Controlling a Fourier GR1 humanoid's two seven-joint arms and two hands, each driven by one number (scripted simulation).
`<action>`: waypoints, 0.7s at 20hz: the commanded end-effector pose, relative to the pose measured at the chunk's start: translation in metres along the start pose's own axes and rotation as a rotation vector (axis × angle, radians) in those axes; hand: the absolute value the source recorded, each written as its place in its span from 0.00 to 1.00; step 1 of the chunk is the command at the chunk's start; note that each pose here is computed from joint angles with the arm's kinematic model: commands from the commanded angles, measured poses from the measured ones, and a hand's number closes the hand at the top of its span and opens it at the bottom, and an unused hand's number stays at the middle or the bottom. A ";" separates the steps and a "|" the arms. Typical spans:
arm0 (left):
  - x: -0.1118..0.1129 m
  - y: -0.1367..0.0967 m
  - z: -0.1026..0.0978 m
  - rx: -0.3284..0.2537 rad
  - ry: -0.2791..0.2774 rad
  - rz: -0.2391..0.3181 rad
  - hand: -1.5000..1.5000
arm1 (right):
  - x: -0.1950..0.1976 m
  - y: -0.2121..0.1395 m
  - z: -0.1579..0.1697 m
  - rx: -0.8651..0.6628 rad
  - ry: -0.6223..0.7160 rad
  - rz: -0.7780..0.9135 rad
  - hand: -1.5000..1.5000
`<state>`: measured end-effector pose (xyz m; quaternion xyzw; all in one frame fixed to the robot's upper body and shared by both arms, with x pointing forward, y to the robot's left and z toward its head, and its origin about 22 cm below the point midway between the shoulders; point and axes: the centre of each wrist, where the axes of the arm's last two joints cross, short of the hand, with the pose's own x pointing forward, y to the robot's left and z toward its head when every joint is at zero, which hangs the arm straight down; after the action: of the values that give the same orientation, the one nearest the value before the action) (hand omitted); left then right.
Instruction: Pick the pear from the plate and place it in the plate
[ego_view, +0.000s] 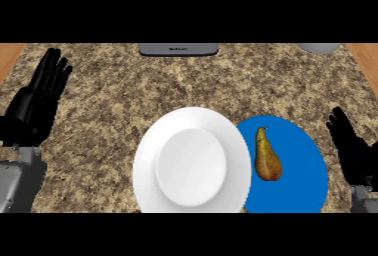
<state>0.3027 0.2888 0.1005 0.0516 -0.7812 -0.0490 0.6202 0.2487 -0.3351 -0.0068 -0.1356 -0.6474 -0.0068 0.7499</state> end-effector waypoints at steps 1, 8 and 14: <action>-0.012 -0.001 -0.008 0.004 0.053 -0.038 0.50 | 0.008 0.030 0.014 0.033 -0.026 -0.011 1.00; -0.067 -0.005 0.043 -0.046 0.251 -0.061 0.50 | 0.072 0.056 -0.037 -0.178 -0.434 0.549 1.00; -0.097 -0.021 0.070 -0.045 0.271 -0.049 0.50 | 0.035 0.220 0.020 -0.275 -0.578 0.333 0.00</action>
<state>0.2685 0.2923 0.0072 0.0661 -0.6958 -0.0723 0.7115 0.2857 -0.1718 0.0000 -0.3110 -0.7612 0.0669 0.5652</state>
